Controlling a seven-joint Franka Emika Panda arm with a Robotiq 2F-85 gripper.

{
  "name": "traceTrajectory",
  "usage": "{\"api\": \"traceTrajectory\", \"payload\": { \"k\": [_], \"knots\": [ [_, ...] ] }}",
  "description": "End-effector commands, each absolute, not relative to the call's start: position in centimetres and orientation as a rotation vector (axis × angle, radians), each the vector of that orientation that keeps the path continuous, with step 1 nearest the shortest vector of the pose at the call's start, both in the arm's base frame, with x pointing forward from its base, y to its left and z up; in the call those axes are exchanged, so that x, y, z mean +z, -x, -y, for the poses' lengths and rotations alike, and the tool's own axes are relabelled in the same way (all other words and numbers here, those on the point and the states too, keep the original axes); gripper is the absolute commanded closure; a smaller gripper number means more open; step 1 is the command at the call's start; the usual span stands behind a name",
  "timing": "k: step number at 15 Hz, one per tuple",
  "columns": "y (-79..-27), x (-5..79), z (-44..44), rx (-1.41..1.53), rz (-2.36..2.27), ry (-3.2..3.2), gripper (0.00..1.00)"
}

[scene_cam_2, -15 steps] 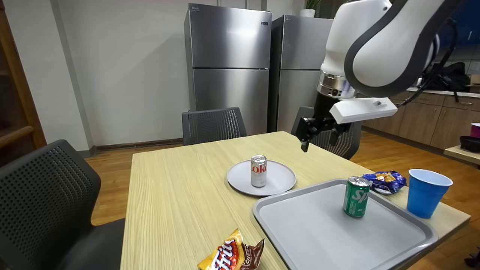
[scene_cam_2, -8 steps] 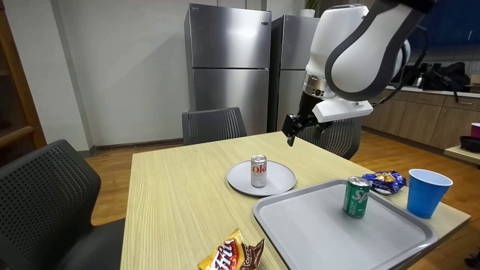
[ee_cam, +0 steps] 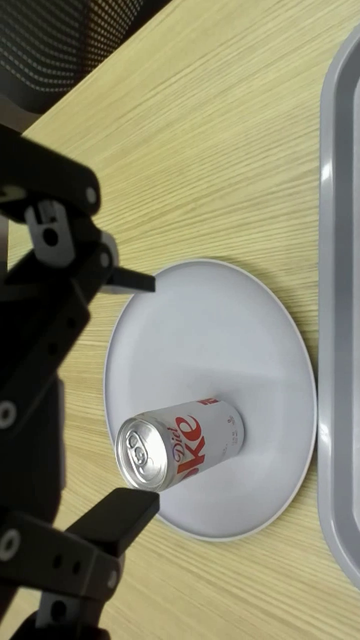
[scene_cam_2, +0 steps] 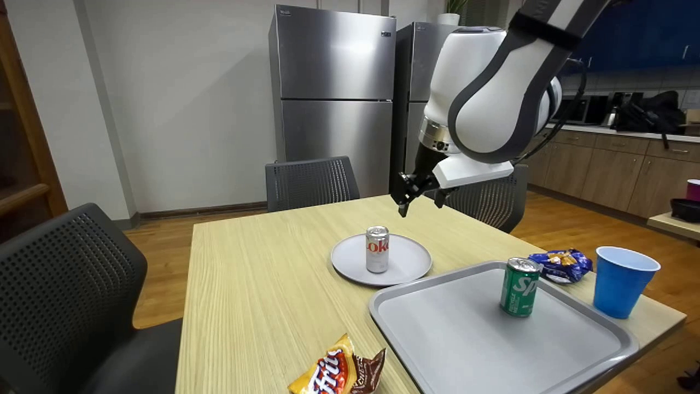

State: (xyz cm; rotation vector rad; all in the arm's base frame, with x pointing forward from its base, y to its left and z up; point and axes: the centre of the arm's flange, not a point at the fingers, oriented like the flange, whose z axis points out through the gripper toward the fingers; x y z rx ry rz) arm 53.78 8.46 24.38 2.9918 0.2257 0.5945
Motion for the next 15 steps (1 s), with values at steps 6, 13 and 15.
{"api": "traceTrajectory", "payload": {
  "k": [6, 13, 15],
  "knots": [
    [-57.6, 23.2, -10.6, 0.62, -0.374, -2.999, 0.0],
    [-60.5, 21.0, -11.2, 0.607, -0.391, -3.022, 0.0],
    [-61.3, 20.5, -11.1, 0.602, -0.398, -3.026, 0.0]
  ]
}}
